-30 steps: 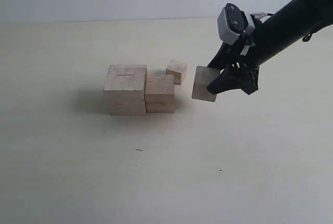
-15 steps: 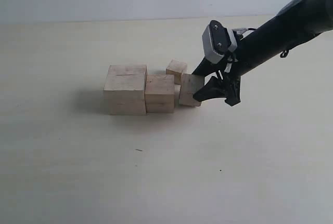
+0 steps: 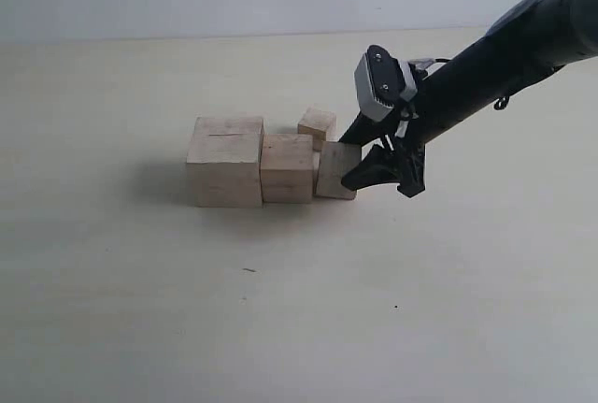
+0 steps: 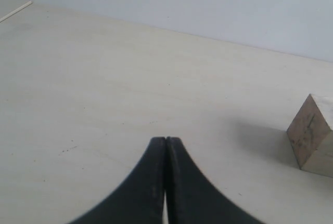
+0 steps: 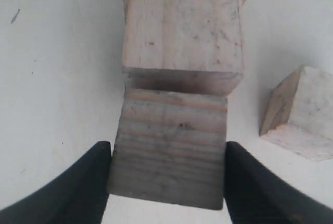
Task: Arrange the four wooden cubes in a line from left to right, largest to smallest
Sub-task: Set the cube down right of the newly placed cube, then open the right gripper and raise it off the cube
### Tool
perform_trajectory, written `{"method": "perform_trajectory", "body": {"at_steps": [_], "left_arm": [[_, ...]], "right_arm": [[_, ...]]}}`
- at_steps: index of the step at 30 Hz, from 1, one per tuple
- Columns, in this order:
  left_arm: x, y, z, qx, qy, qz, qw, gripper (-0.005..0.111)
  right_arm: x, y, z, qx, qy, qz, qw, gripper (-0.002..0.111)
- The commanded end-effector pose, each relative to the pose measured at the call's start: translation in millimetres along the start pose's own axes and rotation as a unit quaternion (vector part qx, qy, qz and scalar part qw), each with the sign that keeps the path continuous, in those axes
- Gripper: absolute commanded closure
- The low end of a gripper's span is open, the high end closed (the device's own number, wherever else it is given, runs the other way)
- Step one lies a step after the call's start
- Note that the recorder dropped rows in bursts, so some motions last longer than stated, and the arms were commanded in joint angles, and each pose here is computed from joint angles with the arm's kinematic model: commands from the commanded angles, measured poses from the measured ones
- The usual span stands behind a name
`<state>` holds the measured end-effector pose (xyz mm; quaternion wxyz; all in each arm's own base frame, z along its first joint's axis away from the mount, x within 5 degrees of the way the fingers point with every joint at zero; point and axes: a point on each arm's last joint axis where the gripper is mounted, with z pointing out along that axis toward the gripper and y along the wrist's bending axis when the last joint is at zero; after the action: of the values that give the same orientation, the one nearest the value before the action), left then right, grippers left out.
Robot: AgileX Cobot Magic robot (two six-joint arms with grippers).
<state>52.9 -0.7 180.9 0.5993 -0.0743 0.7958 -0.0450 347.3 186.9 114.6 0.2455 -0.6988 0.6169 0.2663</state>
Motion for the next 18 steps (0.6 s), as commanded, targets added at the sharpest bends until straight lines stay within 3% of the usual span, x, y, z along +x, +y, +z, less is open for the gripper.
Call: {"method": "perform_trajectory", "body": {"at_steps": [1,5,14,18], "left_arm": [[0,0.3,0,-0.001,-0.003,0.001,1.000,0.107],[0,0.3,0,-0.001,-0.003,0.001,1.000,0.107],[0,0.3,0,-0.001,-0.003,0.001,1.000,0.107],[0,0.3,0,-0.001,-0.003,0.001,1.000,0.107]], "right_arm": [[-1,0,0,-0.003,0.000,0.010,1.000,0.042],[-6,-3,0,0.012,-0.030,0.040,0.999,0.031],[-41,0,-41,0.054,-0.043,0.050,0.996,0.031],[-62,3,-68,0.092,-0.054,0.096,0.990,0.034]]}}
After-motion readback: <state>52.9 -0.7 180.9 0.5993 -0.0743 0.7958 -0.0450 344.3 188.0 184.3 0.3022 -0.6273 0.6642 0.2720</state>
